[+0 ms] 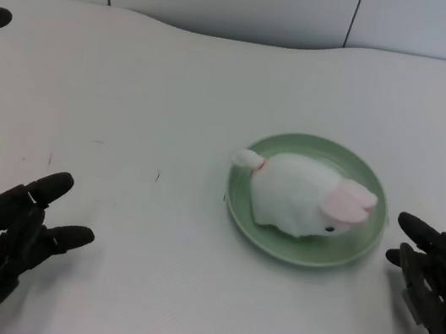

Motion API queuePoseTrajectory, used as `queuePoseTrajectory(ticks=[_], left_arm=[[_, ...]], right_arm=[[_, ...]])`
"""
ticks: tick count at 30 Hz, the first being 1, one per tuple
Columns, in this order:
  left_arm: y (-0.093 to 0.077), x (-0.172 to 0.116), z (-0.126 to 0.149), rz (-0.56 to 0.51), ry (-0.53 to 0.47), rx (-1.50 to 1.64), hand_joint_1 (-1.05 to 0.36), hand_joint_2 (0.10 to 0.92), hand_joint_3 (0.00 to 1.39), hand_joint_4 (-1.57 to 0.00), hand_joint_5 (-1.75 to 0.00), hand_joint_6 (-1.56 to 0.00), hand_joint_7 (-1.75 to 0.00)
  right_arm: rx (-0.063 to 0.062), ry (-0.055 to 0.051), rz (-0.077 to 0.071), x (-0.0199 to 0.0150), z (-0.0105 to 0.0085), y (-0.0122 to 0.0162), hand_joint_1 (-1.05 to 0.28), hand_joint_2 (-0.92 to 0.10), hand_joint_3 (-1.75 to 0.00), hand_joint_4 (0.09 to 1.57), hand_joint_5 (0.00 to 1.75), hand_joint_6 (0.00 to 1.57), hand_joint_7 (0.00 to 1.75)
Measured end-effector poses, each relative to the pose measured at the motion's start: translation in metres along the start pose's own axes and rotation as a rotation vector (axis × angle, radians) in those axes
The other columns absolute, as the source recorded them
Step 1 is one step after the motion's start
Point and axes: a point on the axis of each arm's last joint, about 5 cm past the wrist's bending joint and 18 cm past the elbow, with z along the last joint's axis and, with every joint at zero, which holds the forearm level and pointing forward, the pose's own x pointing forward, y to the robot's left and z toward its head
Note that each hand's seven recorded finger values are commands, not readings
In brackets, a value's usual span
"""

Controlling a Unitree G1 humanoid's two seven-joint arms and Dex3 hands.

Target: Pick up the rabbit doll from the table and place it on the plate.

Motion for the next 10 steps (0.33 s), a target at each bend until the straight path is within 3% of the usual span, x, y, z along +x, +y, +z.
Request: queuePoseTrajectory(ticks=[3,7,10], left_arm=[[-0.0007,0.0034,0.0017,-0.004,-0.009,0.001,-0.72,0.921,0.31,-0.48,-0.96,-0.71,-0.03],[-0.0002,0.0034,0.0016,0.008,-0.009,-0.002,-0.7,0.921,0.32,-0.48,-0.98,-0.71,-0.03],[0.0002,0.0031,0.0016,0.012,-0.01,-0.003,-0.72,0.921,0.3,-0.47,-0.98,-0.71,-0.02]], right_arm=[[0.002,0.002,0.003,0.001,0.0003,0.0004,-0.31,-0.92,-0.29,0.6,1.03,0.95,0.03],[0.007,0.002,-0.005,0.0018,0.0006,-0.0001,-0.29,-0.92,-0.28,0.6,1.04,0.95,0.03],[0.021,0.007,-0.01,0.0018,0.0002,-0.0017,-0.28,-0.92,-0.28,0.6,1.04,0.94,0.02]])
